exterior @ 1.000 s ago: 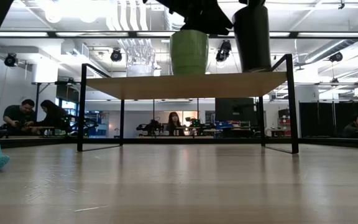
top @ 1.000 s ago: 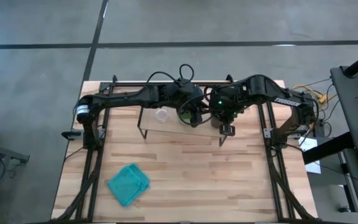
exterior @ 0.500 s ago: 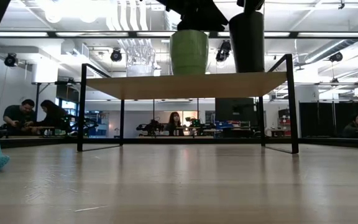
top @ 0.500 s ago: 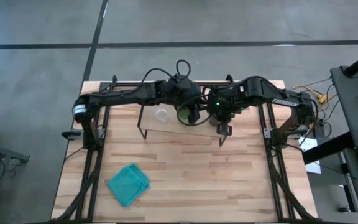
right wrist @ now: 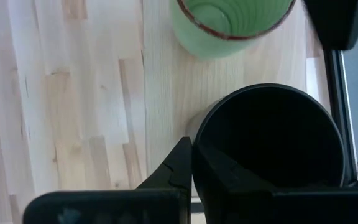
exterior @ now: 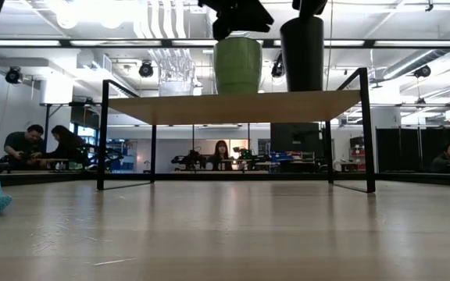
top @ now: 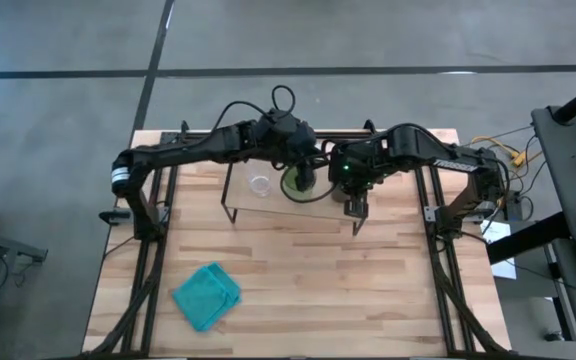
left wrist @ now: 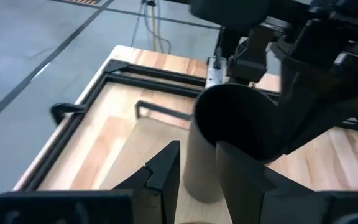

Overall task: Stack small to large cups/mugs on shelf
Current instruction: Put the black cup on the shelf

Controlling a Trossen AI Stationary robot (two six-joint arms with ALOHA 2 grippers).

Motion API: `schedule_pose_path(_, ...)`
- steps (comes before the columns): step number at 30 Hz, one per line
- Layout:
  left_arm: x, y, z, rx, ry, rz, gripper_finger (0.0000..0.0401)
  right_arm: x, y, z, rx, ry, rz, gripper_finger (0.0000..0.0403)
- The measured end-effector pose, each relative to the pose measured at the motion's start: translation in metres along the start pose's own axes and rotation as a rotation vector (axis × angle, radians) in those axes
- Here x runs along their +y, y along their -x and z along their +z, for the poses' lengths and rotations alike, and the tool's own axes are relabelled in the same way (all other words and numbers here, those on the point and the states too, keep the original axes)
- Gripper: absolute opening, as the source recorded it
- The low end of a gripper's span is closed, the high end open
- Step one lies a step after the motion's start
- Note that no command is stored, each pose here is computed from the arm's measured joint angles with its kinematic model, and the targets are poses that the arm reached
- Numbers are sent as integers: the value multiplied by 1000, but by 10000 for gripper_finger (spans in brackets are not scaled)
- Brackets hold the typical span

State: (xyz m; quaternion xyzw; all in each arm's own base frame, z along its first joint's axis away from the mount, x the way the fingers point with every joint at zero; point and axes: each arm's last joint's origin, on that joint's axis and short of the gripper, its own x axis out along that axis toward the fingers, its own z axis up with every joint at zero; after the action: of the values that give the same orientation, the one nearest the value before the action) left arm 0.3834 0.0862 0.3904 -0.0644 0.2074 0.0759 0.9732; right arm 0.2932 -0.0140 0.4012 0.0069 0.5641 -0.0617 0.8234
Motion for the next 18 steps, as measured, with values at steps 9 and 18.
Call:
schedule_pose_path(9,4,16,5,-4,3,29,91,0,-1,0,2,1,0,9)
schedule_pose_path(18,4,20,7,-14,3,30,91,0,-2,0,3,-25,0,9)
